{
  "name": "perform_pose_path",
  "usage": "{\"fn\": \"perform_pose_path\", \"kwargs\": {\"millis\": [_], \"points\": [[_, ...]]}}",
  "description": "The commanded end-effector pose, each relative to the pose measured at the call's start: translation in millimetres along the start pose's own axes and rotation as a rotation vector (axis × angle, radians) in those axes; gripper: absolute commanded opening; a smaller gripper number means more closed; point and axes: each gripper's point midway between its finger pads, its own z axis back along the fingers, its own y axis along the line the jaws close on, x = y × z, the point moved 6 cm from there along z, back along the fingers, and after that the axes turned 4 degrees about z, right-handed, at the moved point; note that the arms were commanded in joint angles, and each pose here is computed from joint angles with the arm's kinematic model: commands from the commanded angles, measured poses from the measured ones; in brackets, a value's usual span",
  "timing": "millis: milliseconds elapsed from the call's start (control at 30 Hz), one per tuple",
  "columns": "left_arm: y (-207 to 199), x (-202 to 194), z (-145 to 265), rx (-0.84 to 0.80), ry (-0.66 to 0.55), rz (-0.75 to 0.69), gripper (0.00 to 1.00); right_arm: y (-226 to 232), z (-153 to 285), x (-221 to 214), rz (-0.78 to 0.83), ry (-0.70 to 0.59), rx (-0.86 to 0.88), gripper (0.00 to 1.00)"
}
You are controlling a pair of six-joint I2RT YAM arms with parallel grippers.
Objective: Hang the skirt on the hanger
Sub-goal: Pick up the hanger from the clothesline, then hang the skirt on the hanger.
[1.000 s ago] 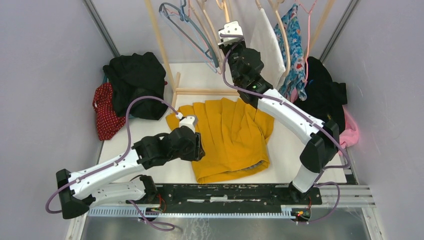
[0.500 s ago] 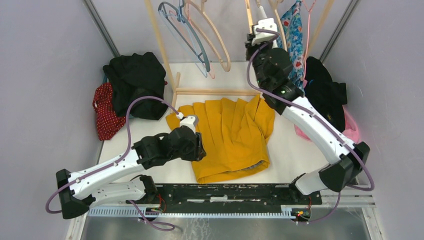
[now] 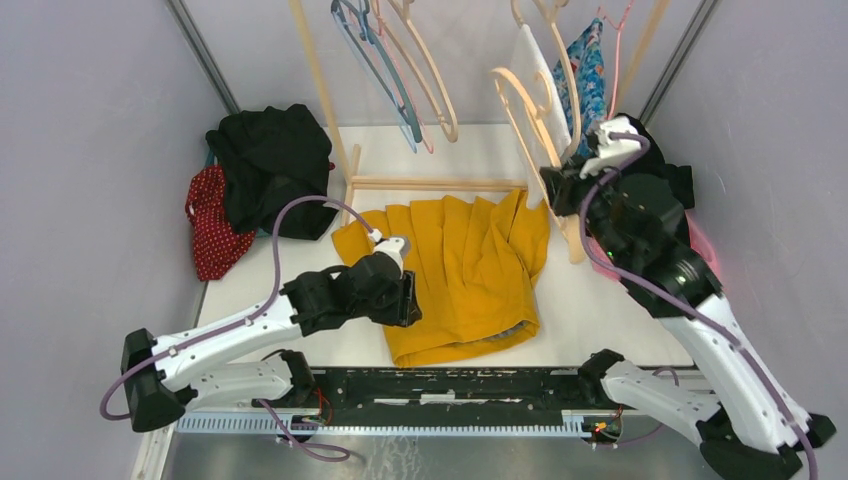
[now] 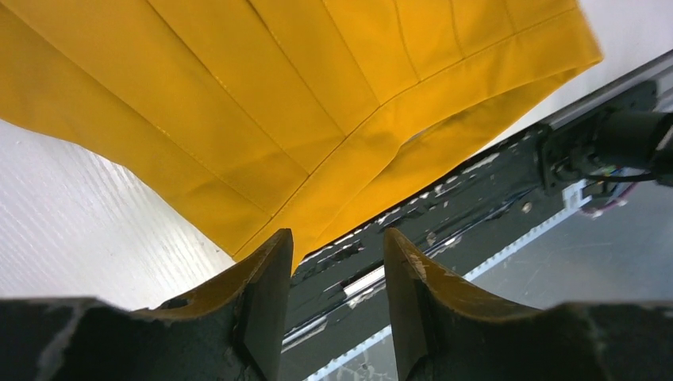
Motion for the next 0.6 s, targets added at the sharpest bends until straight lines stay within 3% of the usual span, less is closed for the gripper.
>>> {"fn": "perform_pose_path", "kwargs": {"millis": [0, 200, 567], "points": [[1.1, -14.2, -11.3, -0.026, 0.089, -0.079, 0.54, 5.7, 55.6, -26.1, -0.074, 0.163, 0.145, 0.02], [15.4, -53.7, -11.1, 0.029, 0.205, -0.133, 0.67, 8.7, 108.9, -56.0, -0.140, 0.288, 0.259, 0.02], [12.8, -80.7, -42.3, 0.282, 0.207, -0.232, 0.69, 14.3, 168.2, -100.7, -0.250, 0.402, 0.395, 0.02]]}}
